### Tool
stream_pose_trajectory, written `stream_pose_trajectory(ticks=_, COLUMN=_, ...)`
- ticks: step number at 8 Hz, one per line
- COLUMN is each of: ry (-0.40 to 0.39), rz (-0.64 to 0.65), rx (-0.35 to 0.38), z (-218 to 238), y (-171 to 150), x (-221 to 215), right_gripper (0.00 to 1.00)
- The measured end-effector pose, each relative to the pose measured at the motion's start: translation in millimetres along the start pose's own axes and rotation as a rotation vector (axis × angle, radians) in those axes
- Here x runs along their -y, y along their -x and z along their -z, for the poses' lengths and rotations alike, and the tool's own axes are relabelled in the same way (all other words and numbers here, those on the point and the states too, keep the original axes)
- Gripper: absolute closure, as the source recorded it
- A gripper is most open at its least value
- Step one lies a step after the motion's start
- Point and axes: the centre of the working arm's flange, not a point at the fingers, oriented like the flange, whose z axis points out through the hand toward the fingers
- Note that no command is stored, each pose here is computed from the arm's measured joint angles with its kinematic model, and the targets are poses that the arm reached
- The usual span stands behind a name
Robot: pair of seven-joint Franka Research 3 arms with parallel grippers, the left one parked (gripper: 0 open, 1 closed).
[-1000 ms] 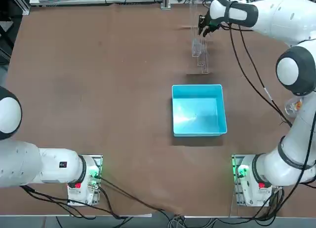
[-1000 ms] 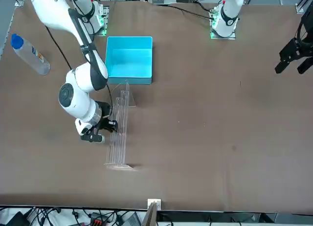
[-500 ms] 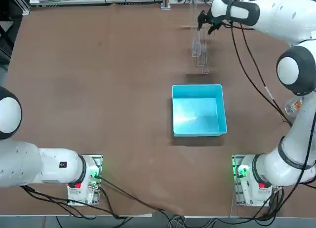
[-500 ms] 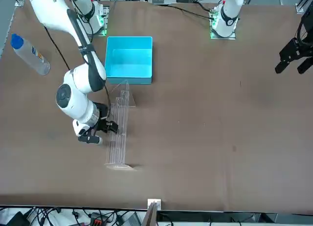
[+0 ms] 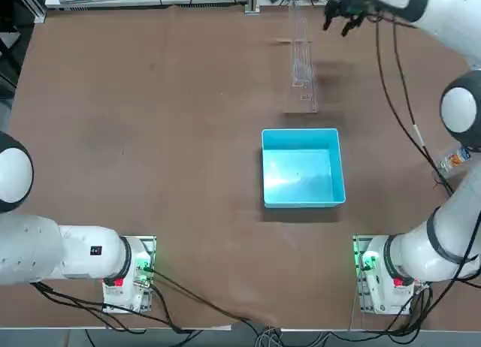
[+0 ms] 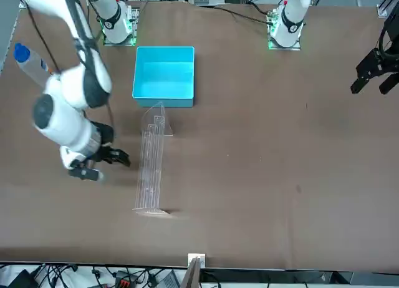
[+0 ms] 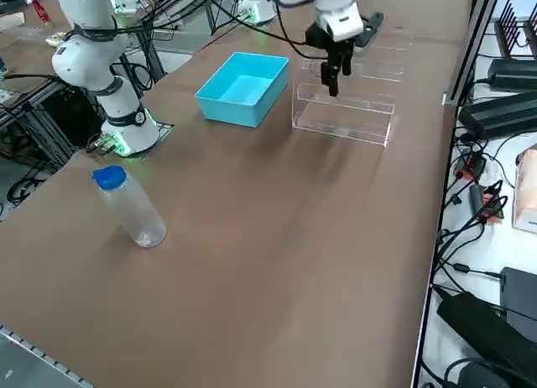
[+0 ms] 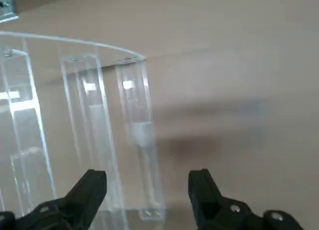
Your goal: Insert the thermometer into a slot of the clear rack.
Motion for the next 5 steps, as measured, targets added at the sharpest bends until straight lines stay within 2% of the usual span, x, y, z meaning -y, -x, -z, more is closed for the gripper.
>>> stream_pose_trajectory(ticks=3, ry=0.03, rz=0.039, rx=-0.004, z=103, y=9, x=-72, right_gripper=0.0)
stream_pose_trajectory(ticks=5, ry=0.112, rz=0.074, rx=-0.03, z=161, y=28, x=-101, right_gripper=0.0)
